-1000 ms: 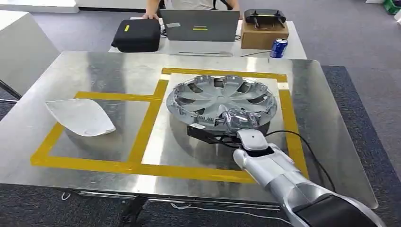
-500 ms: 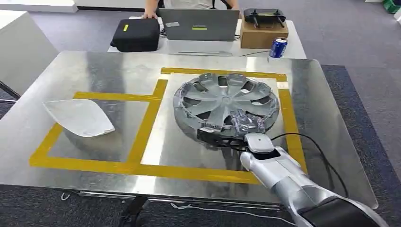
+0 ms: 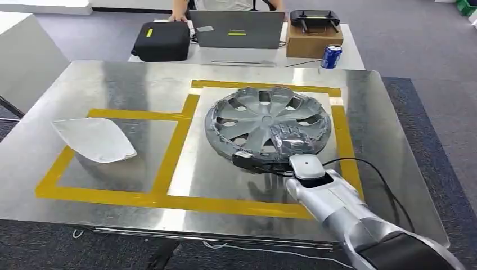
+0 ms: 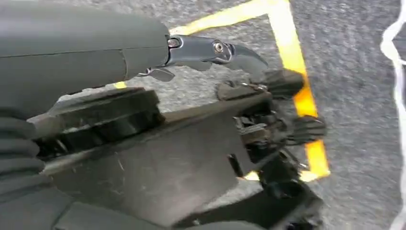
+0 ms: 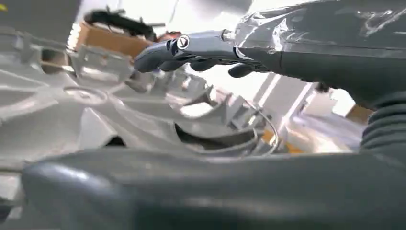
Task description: Take the parts from the cabinet and place them on the table.
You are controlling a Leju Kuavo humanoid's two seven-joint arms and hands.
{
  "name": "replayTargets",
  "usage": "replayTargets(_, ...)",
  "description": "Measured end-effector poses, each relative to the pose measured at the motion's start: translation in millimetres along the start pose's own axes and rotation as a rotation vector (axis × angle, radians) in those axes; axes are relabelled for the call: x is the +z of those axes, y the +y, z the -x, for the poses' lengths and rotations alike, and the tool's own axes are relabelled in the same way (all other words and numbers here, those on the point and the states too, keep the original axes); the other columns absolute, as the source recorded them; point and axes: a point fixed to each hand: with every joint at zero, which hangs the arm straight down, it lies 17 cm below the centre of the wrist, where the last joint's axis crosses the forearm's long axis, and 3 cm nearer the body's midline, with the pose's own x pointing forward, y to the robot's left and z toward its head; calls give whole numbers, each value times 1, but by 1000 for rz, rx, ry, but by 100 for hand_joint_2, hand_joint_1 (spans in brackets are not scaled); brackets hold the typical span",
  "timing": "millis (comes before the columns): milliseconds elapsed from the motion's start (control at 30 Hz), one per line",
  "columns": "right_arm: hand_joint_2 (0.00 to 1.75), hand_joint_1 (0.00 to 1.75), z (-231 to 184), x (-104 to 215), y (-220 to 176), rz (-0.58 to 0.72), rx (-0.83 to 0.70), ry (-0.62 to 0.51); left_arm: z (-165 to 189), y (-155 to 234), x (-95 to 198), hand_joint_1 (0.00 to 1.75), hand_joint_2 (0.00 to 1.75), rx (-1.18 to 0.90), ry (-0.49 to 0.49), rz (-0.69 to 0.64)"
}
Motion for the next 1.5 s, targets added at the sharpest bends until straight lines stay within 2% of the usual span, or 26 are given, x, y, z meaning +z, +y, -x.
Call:
replayTargets(67, 0, 0, -2, -1, -7, 22, -21, -20, -5, -1, 0, 0, 0, 7, -25, 3)
replayTargets(167, 0, 0, -12, -1, -22, 67, -179, -91, -8, 0, 0, 0, 0, 21, -48, -2)
replayTargets(200, 0, 0, -7, -2, -36, 120, -198, -91, -10, 1, 0, 0, 0, 24, -59, -7)
replayTargets(367, 0, 0, 42, 13, -118, 438, -170, -24, -12, 12, 0, 0, 0, 71, -82, -50)
replayTargets(567, 0, 0, 112, 45, -190, 644, -158, 41, -5, 14, 1, 0, 0, 121, -74, -46)
replayTargets(833, 0, 0, 142, 70, -222, 747, -123, 71, 2, 8, 2, 0, 0, 133, -39, -16)
replayTargets(967, 0, 0, 180, 94, -237, 810, -131, 114, 10, 4, 3, 0, 0, 141, -23, -7)
replayTargets(1033, 0, 0, 213, 124, -237, 869, -197, 158, 20, 10, 4, 0, 0, 130, 3, -40)
replayTargets(1100, 0, 0, 254, 171, -231, 948, -240, 223, 30, 12, 5, 0, 0, 133, 26, -52)
replayTargets(1200, 0, 0, 298, 260, -221, 1113, -216, 330, 37, 10, 8, 0, 0, 237, 21, -32)
replayTargets(1267, 0, 0, 312, 315, -210, 1183, -175, 383, 41, 10, 9, 0, 0, 247, 11, -41)
replayTargets(1500, 0, 0, 335, 432, -180, 1177, -119, 488, 50, 20, 10, 0, 0, 229, 30, -85)
